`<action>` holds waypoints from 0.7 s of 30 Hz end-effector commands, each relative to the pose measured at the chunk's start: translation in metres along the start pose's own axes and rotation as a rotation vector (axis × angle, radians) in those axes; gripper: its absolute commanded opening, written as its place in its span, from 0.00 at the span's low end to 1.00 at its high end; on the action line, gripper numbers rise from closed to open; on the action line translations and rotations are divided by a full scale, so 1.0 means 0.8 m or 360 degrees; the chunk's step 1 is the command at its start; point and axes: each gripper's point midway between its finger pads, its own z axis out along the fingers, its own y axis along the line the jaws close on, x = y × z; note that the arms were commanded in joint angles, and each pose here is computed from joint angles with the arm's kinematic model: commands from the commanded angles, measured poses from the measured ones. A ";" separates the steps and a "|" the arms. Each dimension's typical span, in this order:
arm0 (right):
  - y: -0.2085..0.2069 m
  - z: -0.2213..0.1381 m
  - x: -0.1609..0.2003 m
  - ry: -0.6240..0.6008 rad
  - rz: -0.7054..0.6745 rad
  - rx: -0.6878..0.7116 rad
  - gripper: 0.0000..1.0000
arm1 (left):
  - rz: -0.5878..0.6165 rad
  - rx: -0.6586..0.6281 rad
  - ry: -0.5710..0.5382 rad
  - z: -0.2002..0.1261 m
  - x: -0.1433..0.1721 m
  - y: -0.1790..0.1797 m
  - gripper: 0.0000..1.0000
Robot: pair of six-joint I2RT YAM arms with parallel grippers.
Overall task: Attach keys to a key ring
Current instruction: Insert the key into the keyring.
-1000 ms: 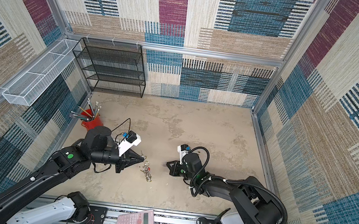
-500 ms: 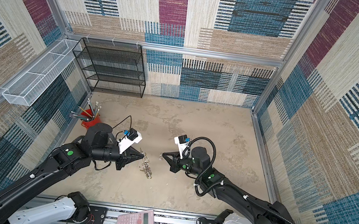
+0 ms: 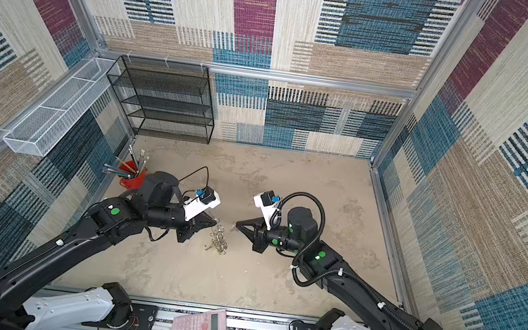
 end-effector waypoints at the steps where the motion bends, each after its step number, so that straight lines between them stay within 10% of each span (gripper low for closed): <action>1: 0.006 -0.001 0.004 0.0070 -0.0032 -0.0024 0.00 | 0.0155 -0.0040 0.0018 0.002 -0.007 0.003 0.00; 21: 0.007 -0.001 -0.014 0.0047 -0.0084 0.0010 0.00 | 0.0158 0.0009 0.0116 0.030 -0.017 -0.007 0.00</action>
